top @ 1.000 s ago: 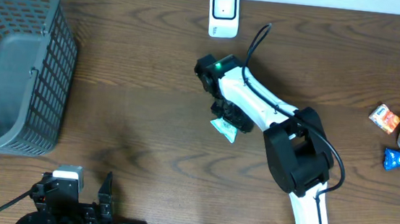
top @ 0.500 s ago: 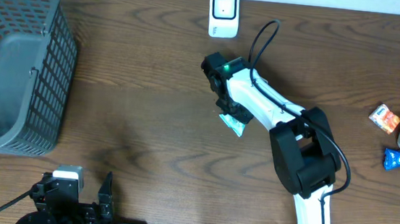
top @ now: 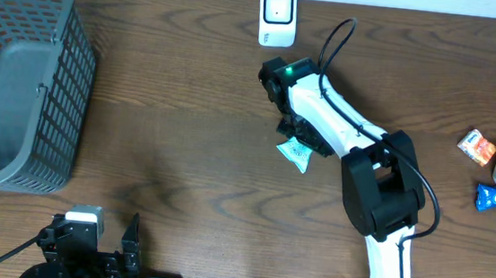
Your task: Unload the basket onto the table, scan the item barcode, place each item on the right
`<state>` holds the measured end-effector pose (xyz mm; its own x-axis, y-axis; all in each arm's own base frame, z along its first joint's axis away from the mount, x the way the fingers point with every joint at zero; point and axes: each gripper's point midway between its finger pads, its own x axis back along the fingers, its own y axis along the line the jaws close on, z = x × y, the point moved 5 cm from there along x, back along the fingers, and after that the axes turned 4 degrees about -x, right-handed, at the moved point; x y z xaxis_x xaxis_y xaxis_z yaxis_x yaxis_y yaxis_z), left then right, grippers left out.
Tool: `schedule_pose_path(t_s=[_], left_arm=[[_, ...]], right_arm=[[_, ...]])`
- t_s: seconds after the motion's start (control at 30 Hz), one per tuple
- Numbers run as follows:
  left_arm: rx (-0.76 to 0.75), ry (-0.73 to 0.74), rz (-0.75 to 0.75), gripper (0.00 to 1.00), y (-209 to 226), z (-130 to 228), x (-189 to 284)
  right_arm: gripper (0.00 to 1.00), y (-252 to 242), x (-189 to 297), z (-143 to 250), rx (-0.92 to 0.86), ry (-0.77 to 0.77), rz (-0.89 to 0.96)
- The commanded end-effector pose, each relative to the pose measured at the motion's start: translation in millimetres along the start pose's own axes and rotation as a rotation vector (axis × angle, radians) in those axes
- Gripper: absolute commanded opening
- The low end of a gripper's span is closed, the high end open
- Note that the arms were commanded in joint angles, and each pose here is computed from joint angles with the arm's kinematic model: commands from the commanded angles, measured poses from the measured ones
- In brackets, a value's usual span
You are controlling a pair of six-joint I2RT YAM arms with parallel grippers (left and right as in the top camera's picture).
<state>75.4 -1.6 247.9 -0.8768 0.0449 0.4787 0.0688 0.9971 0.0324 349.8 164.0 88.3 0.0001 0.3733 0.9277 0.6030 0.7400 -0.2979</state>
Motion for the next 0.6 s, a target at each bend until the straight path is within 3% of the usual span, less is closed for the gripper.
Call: schedule_pose_path(t_s=[0.0,0.27,0.37,0.4,0.5,0.53,0.57], left_arm=[[-0.008,-0.006,-0.009,0.98,1,0,2],[-0.008,-0.007,-0.009,0.98,1,0,2],[-0.008,-0.006,-0.009,0.98,1,0,2],[-0.008,-0.006,-0.009,0.98,1,0,2],[-0.008,-0.006,-0.009,0.98,1,0,2],[-0.008,-0.006,-0.009,0.98,1,0,2],[-0.008,-0.006,-0.009,0.98,1,0,2]], right_arm=[[0.91,-8,21,-13,-0.028,-0.023,-0.05],[0.93,-7,-7,-12,-0.05,-0.014,-0.05],[0.84,-1,-25,-6,-0.05,-0.01,-0.08],[0.77,1,-30,-5,-0.054,-0.013,-0.089],[0.34,5,-44,-3,-0.067,-0.026,-0.113],[0.04,5,-47,-4,-0.072,-0.041,-0.116],[0.01,5,-47,-5,-0.073,-0.05,-0.112]])
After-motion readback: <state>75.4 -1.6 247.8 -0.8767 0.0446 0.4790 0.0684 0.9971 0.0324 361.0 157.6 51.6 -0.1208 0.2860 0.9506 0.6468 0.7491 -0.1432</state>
